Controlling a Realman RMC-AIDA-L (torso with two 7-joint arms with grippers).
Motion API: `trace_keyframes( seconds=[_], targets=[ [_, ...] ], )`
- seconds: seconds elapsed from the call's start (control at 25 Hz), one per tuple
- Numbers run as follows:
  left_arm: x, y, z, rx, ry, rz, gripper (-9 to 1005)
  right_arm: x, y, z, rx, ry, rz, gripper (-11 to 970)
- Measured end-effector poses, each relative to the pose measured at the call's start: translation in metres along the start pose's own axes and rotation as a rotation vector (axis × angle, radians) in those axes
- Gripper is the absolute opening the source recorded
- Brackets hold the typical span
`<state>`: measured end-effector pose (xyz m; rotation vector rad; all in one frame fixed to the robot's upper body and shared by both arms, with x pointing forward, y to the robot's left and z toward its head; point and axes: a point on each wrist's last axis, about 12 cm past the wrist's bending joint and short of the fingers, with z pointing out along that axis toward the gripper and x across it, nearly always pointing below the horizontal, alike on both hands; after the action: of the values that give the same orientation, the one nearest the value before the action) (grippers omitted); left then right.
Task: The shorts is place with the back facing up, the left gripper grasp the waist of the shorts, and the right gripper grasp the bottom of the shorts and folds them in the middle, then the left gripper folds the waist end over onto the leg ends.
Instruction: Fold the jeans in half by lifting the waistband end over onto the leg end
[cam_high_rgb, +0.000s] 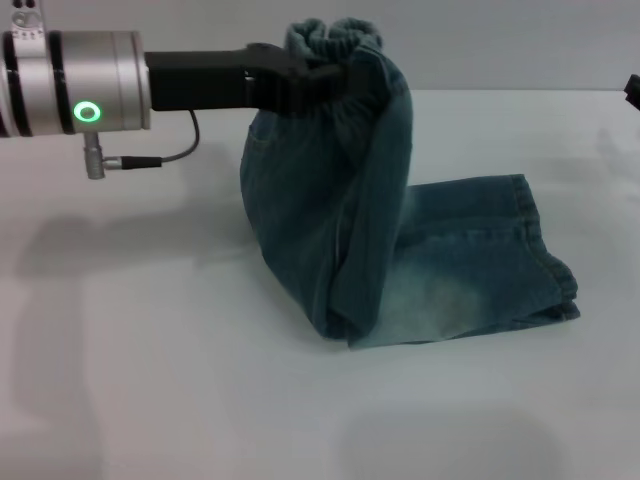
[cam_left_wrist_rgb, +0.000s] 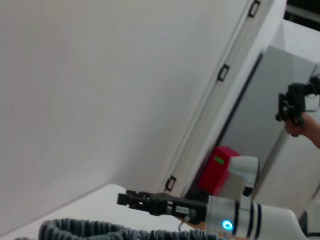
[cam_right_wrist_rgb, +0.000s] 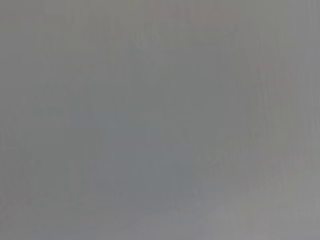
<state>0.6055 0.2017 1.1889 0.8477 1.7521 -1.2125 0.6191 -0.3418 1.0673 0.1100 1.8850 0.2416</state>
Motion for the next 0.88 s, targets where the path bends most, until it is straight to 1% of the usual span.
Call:
trace_keyframes(
  seconds=[0.32,0.52,0.72,0.84,0.88],
  targets=[
    [0.0,-0.012,0.023,0.074,0.085,0.033,156,0.002,0.0,0.0,-0.001,0.004,-0.012,576],
    [-0.001,-0.013,0.023,0.084,0.062,0.03,161,0.003,0.002,0.001,-0.006,0.009,-0.014,576],
    [0.003,-0.011,0.015,0.071,0.031,0.024,385,0.004,0.004,0.001,-0.012,0.011,-0.014,577],
    [0.006,-0.008,0.007,0.046,-0.005,0.029,630,0.002,0.009,0.0,-0.06,-0.001,-0.02,577],
    [0.008,-0.007,0.003,0.032,-0.021,0.028,663,0.001,0.012,0.0,-0.085,-0.008,-0.024,577]
  ],
)
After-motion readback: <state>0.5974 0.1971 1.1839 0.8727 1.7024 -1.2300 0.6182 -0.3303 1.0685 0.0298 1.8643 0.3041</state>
